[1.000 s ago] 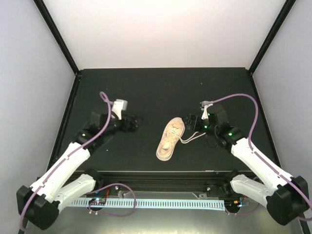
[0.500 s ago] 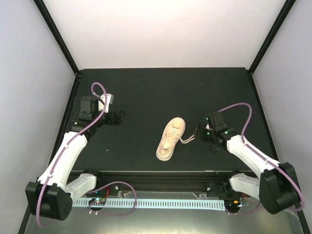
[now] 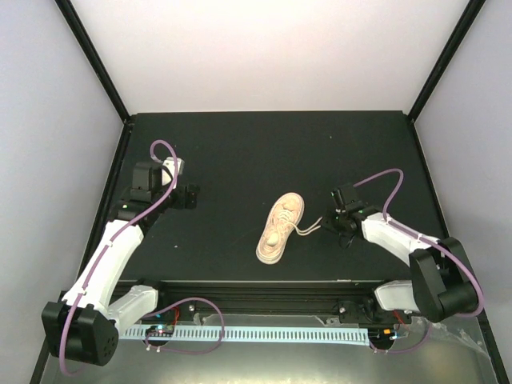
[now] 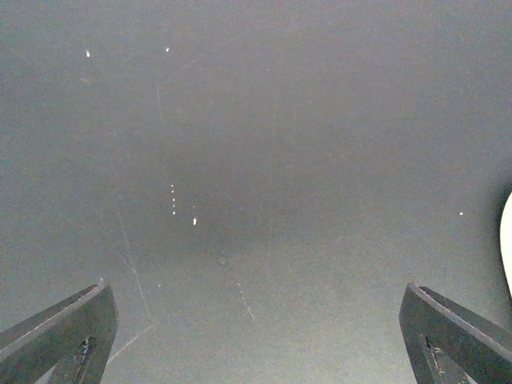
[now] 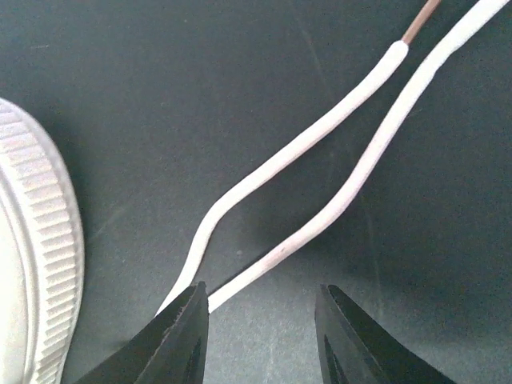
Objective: Tie the shoes
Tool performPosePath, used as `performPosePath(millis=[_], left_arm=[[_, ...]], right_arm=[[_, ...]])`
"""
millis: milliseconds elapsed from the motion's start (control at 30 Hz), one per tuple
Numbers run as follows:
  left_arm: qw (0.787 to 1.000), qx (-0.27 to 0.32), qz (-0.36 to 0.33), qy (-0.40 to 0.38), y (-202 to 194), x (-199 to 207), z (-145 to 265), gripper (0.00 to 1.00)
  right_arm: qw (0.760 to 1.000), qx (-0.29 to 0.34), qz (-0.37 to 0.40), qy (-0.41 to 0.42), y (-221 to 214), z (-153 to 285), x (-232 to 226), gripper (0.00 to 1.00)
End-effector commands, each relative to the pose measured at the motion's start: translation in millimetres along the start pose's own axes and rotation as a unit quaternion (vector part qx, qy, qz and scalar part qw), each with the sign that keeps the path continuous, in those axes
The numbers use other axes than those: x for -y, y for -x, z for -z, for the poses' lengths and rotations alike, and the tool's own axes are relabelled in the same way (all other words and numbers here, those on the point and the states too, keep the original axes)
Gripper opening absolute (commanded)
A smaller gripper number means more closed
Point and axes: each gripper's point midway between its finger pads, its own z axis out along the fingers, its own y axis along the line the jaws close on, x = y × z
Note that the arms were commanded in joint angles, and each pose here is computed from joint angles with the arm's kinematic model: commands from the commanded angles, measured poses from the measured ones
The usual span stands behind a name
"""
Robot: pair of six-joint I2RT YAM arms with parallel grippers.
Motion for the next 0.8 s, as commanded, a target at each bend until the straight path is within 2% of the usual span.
performPosePath(millis=[0,267,767], left_arm=[[1.000,0.003,-0.008,0.009,2.3,-4.2,1.4,0.99],[1.000,-0.002,-0.012,-0.005,1.5,0.2,-1.4,0.99],[1.000,-0.007,-0.012,0.001,-0.8,-1.7,-3.8,0.99]], right_arm=[[0.999,0.037,-0.018,-0.004,24.0,0.5,-7.3,0.41],[1.000,0.018,-0.010,0.018,30.0,-12.4,-25.9,0.40],[1.000,-0.009,0.008,-0.026,21.2,-35.9,-11.5,0.33]])
